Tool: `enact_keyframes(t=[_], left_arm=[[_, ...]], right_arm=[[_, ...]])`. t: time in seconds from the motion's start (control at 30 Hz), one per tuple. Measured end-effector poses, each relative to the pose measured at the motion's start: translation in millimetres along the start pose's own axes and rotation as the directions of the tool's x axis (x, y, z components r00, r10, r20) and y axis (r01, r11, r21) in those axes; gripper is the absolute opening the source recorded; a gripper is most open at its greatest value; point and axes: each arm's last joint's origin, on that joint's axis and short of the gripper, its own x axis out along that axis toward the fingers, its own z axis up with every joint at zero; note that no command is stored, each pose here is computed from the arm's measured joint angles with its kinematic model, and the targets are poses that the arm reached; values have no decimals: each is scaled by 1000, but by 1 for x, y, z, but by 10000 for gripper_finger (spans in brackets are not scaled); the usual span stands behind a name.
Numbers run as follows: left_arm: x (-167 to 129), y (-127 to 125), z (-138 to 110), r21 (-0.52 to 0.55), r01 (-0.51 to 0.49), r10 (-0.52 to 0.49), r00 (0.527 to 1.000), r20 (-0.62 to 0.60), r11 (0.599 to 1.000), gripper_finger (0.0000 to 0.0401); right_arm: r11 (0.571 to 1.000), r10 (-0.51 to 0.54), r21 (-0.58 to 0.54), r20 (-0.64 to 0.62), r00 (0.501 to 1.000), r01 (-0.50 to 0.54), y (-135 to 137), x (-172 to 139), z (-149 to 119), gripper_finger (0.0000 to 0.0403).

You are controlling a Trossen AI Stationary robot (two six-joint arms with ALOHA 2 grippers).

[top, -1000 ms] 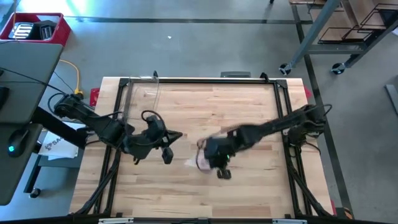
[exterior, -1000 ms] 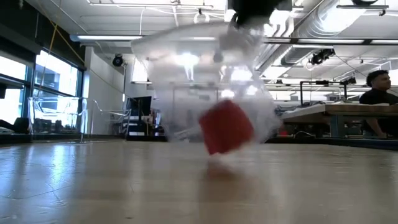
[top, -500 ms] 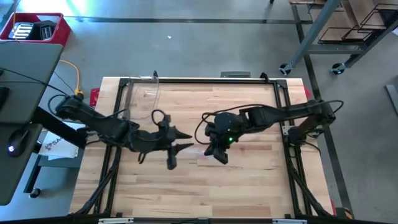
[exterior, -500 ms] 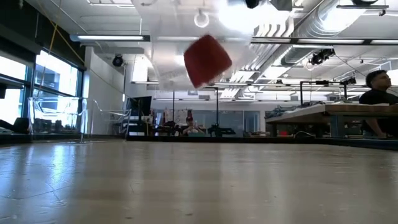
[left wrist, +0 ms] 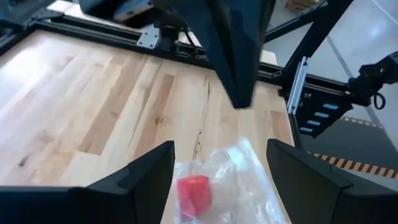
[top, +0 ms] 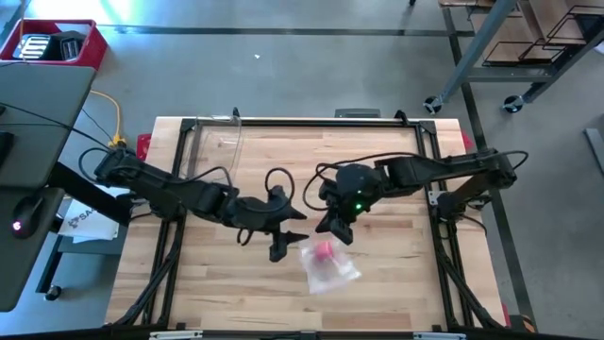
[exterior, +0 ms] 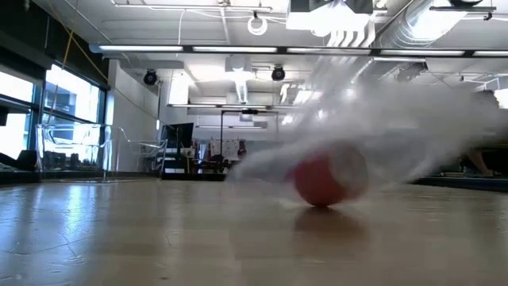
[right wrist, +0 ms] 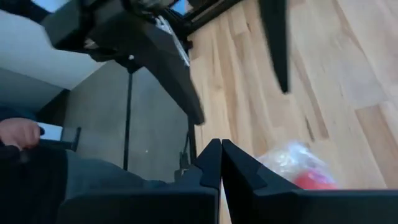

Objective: Roll bandage
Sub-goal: Close the transparent zip bag

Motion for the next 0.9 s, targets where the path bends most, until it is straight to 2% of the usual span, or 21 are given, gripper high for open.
enact_keyframes(t=[0.17,0.27,0.37,0.5,0.6,0.7,0.73,0.8,0.9], left_arm=[[6,-4,-6,-31,0,-1,1000,-27,1000,250],[7,-5,-8,-68,1,-3,999,-34,998,250],[8,-9,-11,-101,5,-9,999,-46,995,250],[11,-16,-17,-137,15,-24,998,-65,990,250],[11,-21,-22,-173,33,-50,994,-99,984,250],[9,-27,-29,-199,30,-59,988,-141,980,250],[9,-28,-30,-203,29,-60,987,-149,979,250],[9,-30,-33,-215,22,-59,985,-165,976,250],[10,-33,-38,-229,11,-56,980,-189,973,250]], right_arm=[[991,-128,-51,-151,980,121,5,-1,-27,0],[976,-182,-163,-252,951,143,14,2,-51,1],[944,-177,-326,-351,920,57,24,12,-80,18],[868,-135,-483,-452,882,-115,28,34,-121,75],[818,-98,-541,-466,879,-195,19,56,-149,132],[765,-31,-590,-436,900,-259,7,76,-173,187],[747,-24,-612,-415,910,-260,3,82,-179,202],[716,-75,-667,-363,929,-204,-10,94,-192,225],[670,-133,-727,-314,940,-148,-29,110,-206,233]])
